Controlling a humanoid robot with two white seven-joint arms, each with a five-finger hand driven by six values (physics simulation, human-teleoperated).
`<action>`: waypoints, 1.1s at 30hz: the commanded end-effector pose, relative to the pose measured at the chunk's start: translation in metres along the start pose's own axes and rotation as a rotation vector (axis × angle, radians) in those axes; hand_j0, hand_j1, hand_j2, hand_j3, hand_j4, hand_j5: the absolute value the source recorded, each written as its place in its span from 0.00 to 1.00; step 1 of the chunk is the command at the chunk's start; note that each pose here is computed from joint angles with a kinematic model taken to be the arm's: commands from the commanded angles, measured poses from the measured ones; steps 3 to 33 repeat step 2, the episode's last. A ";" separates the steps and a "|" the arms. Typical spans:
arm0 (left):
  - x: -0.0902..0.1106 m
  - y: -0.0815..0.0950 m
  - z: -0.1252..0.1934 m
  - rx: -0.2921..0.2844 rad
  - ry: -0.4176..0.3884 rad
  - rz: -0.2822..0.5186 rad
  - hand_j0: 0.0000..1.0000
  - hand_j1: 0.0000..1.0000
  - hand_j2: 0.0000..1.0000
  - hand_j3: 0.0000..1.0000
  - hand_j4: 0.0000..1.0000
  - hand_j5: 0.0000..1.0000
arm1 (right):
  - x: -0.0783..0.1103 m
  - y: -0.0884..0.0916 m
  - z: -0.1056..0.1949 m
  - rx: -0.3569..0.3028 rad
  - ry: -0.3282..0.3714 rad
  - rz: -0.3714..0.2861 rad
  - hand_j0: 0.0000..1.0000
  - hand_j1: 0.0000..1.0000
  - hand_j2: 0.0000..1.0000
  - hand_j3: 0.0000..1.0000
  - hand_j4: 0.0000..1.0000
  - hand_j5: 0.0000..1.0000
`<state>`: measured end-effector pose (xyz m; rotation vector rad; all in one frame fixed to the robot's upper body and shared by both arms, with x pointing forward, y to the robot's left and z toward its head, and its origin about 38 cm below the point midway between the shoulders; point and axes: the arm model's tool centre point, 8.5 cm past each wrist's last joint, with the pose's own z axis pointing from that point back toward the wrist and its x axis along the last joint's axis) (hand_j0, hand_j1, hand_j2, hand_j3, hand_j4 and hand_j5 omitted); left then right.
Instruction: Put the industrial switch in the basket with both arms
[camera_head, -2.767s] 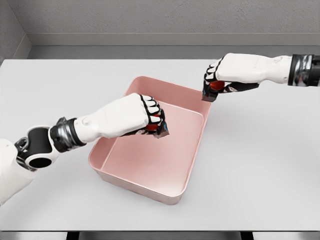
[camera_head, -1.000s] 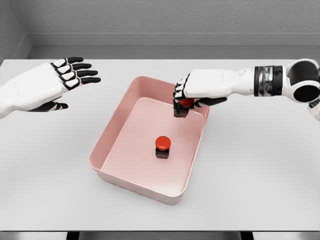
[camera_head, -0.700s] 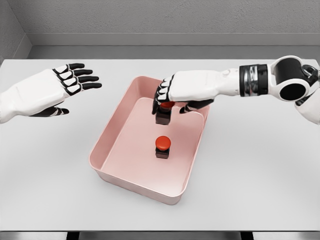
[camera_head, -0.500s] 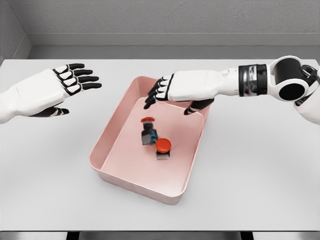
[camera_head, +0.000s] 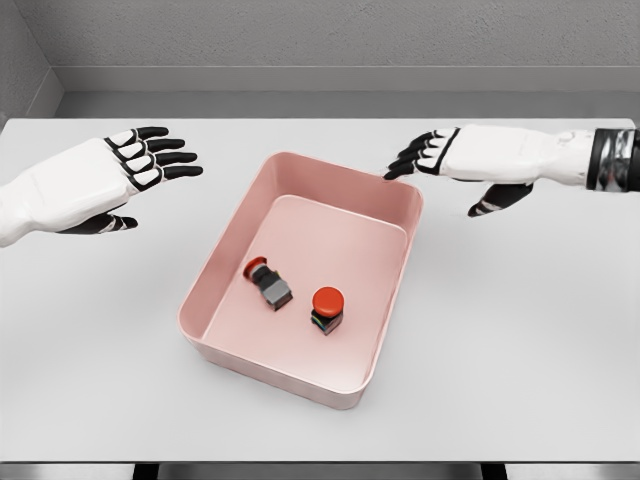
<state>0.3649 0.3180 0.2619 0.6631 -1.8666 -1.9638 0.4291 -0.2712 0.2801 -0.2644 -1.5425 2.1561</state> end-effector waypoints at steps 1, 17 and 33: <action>0.000 0.001 0.000 0.005 0.000 0.005 1.00 1.00 1.00 1.00 1.00 1.00 | -0.009 -0.012 0.025 -0.025 0.060 0.014 1.00 1.00 1.00 1.00 1.00 1.00; 0.000 0.000 0.000 0.005 0.000 0.006 1.00 1.00 1.00 1.00 1.00 1.00 | -0.010 -0.011 0.028 -0.031 0.066 0.008 1.00 1.00 1.00 1.00 1.00 1.00; 0.000 0.000 0.000 0.005 0.000 0.006 1.00 1.00 1.00 1.00 1.00 1.00 | -0.010 -0.011 0.028 -0.031 0.066 0.008 1.00 1.00 1.00 1.00 1.00 1.00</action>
